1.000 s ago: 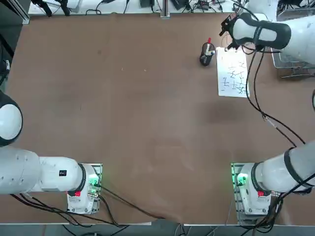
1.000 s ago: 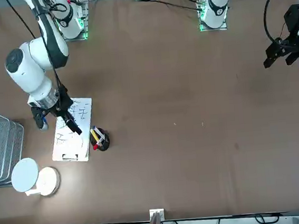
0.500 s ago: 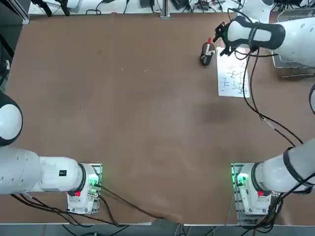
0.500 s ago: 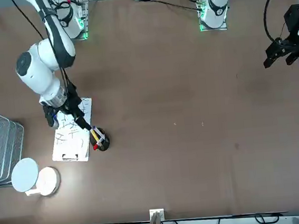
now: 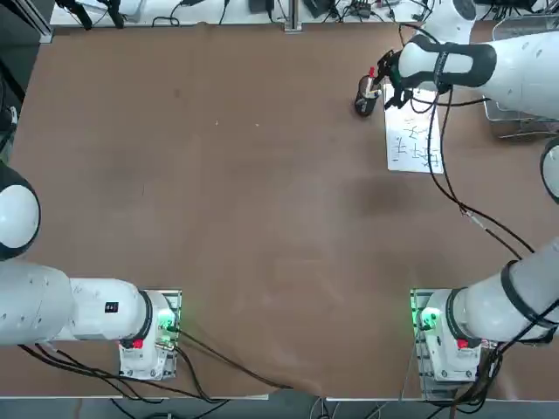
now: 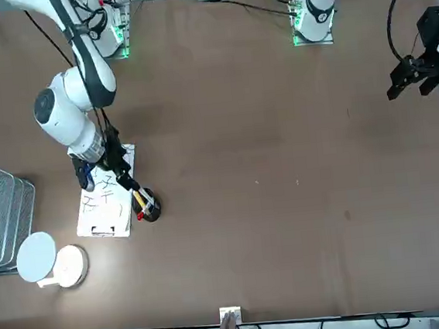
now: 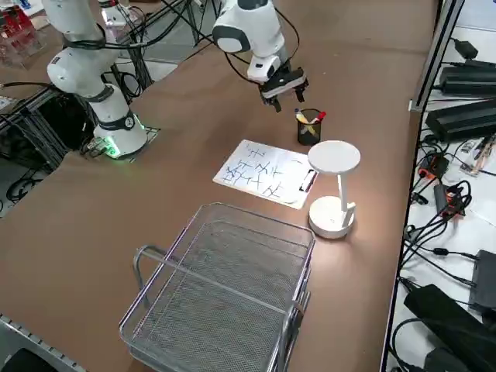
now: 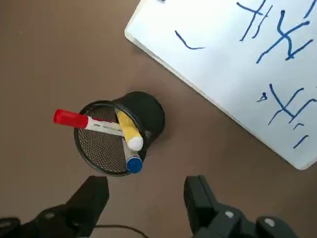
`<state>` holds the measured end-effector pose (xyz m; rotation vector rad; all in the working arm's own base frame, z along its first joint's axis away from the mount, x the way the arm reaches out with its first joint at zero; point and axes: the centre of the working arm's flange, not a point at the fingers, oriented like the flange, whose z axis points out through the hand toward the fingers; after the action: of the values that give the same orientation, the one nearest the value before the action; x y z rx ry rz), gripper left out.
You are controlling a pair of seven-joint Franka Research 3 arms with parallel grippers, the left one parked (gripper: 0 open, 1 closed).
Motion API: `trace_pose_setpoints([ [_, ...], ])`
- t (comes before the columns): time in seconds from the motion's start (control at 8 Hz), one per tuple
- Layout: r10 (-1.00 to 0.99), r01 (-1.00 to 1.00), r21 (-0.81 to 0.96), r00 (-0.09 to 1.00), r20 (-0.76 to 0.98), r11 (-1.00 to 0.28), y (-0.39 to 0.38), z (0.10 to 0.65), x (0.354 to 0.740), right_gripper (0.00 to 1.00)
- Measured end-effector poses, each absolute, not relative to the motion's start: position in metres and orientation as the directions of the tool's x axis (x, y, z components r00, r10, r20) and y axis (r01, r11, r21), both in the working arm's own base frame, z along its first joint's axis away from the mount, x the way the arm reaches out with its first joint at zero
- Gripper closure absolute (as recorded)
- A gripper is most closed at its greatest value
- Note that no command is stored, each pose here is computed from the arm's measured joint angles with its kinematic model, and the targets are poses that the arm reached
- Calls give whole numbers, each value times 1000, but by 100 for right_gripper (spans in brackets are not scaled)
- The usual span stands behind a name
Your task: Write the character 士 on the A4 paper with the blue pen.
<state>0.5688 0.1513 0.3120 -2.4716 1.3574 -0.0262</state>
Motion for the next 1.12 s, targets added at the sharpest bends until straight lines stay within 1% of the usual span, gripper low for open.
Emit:
trace_pose_setpoints([
  [0.38,-843,-829,-318,520,-137,-459,149,305,573,7],
  [0.75,-850,-841,-315,504,-154,-441,153,289,573,11],
  [1.12,-858,-852,-317,484,-172,-417,153,287,573,15],
])
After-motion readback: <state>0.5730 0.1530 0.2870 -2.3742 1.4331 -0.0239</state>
